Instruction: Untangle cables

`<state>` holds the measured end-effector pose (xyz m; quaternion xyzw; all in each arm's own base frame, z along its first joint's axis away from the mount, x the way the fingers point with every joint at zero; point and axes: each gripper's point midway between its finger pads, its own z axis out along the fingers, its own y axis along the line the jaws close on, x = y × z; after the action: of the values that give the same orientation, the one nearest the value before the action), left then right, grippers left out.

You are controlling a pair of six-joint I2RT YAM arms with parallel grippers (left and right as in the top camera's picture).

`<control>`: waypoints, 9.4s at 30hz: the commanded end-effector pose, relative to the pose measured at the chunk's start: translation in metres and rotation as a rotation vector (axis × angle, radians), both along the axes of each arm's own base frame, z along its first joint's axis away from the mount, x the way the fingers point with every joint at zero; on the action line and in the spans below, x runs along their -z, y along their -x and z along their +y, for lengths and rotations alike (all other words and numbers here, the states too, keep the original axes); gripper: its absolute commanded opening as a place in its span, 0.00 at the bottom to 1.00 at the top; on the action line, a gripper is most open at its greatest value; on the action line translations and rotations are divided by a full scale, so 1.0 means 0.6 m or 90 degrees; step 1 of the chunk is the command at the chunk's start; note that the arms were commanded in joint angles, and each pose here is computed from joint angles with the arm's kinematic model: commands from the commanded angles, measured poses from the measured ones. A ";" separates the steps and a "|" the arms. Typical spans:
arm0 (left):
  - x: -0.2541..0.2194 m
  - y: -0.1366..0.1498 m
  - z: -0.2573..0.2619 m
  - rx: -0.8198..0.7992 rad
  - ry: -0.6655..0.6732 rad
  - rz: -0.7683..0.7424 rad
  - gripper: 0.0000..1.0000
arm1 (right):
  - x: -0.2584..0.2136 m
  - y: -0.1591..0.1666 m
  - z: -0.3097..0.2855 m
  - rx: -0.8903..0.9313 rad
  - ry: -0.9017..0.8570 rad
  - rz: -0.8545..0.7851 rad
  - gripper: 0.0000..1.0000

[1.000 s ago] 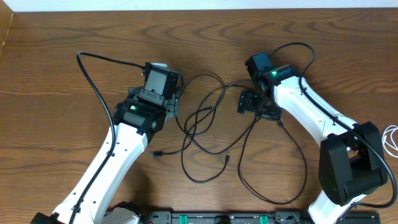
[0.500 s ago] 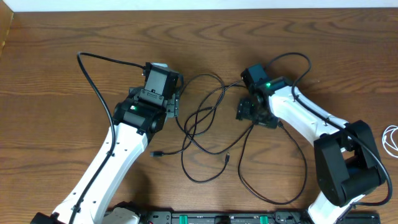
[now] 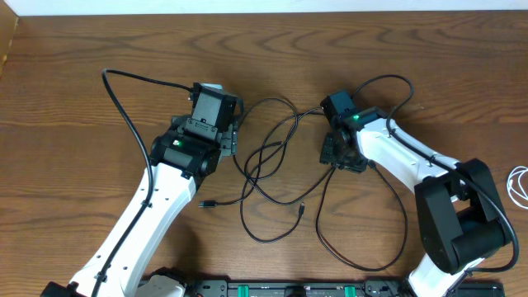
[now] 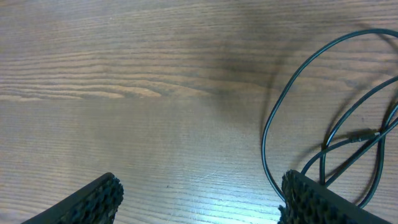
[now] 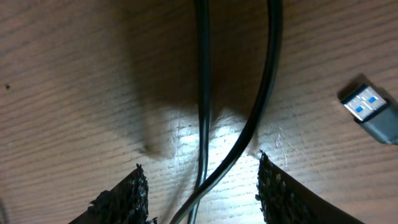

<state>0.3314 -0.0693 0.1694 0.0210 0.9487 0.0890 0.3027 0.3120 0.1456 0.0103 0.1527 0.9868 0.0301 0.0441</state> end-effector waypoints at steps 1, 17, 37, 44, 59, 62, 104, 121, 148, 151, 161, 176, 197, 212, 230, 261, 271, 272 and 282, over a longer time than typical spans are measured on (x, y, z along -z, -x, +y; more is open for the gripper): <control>0.008 0.002 0.004 0.005 -0.012 0.011 0.83 | 0.011 0.005 -0.005 0.006 0.011 -0.005 0.48; 0.008 0.002 0.004 0.005 -0.012 0.011 0.82 | 0.009 -0.009 -0.002 0.014 0.009 -0.029 0.01; 0.008 0.002 0.004 0.005 -0.012 0.011 0.82 | -0.319 -0.222 -0.005 -0.033 -0.010 -0.297 0.01; 0.008 0.002 0.004 0.005 -0.012 0.011 0.83 | -0.494 -0.277 -0.055 0.009 0.012 -0.455 0.01; 0.008 0.002 0.004 0.005 -0.012 0.011 0.83 | -0.746 -0.288 -0.125 0.040 0.012 -0.696 0.01; 0.008 0.002 0.004 0.005 -0.012 0.011 0.82 | -0.783 -0.286 -0.131 0.031 0.033 -0.739 0.01; 0.008 0.002 0.004 0.005 -0.012 0.011 0.83 | -0.929 -0.269 -0.077 0.017 -0.312 -0.882 0.01; 0.008 0.002 0.004 0.005 -0.012 0.011 0.83 | -0.905 -0.250 -0.458 0.253 0.282 -0.872 0.01; 0.008 0.002 0.004 0.005 -0.012 0.011 0.83 | -0.538 -0.163 -0.771 0.508 0.400 -0.367 0.01; 0.008 0.002 0.004 0.005 -0.012 0.011 0.83 | -0.505 -0.155 -0.779 0.526 0.391 -0.328 0.01; 0.008 0.002 0.004 0.005 -0.012 0.011 0.83 | -0.407 -0.131 -0.798 0.564 0.369 -0.208 0.04; 0.008 0.002 0.004 0.005 -0.012 0.011 0.83 | -0.389 -0.132 -0.793 0.557 0.345 -0.193 0.99; 0.008 0.002 0.004 0.005 -0.012 0.011 0.83 | -0.357 -0.270 -0.560 0.195 0.068 -0.231 0.99; 0.008 0.002 0.004 0.005 -0.012 0.011 0.83 | -0.223 -0.290 -0.311 0.085 0.007 -0.107 0.99; 0.008 0.002 0.004 0.005 -0.012 0.011 0.83 | -0.061 -0.238 0.037 0.081 -0.057 -0.070 0.97; 0.008 0.002 0.004 0.005 -0.012 0.011 0.83 | 0.021 -0.143 0.023 0.136 0.068 -0.003 0.83; 0.008 0.002 0.004 0.005 -0.012 0.011 0.83 | 0.021 -0.146 0.034 0.135 0.046 -0.004 0.70; 0.008 0.002 0.004 0.005 -0.012 0.011 0.83 | 0.022 -0.145 0.040 0.133 0.033 0.002 0.70; 0.008 0.002 0.004 0.005 -0.012 0.011 0.83 | 0.012 -0.137 0.082 0.061 -0.081 0.042 0.77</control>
<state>0.3314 -0.0693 0.1691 0.0225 0.9488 0.0896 0.3022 0.3963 0.1838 0.0032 0.2341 0.9707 0.0523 0.0178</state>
